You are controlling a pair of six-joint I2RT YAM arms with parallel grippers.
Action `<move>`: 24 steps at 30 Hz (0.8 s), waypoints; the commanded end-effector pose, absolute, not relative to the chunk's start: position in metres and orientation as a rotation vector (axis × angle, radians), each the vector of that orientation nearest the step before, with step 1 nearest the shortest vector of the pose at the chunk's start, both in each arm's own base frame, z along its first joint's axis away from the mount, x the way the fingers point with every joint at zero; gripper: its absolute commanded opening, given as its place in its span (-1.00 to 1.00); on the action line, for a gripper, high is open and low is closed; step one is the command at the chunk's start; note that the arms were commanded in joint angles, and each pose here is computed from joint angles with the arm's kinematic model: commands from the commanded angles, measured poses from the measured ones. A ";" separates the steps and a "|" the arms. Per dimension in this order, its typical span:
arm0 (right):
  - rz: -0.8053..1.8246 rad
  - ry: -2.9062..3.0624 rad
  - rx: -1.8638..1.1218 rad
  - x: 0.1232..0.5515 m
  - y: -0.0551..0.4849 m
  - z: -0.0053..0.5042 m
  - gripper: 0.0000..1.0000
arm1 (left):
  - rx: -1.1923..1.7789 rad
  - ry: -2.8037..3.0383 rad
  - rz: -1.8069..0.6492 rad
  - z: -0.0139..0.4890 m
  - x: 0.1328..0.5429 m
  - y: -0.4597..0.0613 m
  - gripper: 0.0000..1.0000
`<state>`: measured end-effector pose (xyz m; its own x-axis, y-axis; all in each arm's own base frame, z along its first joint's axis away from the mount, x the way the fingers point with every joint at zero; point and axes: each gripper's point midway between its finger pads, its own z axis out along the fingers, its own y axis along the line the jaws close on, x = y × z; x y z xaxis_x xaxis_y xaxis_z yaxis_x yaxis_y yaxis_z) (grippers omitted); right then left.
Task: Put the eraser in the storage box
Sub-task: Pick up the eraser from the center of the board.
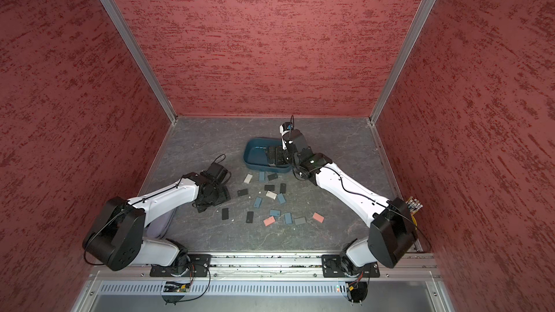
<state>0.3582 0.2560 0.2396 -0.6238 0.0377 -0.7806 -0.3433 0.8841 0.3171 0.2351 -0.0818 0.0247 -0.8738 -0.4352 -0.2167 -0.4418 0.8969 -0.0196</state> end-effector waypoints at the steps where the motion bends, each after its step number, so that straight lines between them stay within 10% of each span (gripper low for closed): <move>1: 0.566 2.130 -0.183 0.358 0.249 0.256 0.98 | -0.684 2.820 0.029 0.027 0.242 -0.086 0.62; 24: 0.612 2.158 -0.195 0.346 0.250 0.239 0.98 | -0.696 2.830 0.088 0.013 0.242 -0.081 -0.15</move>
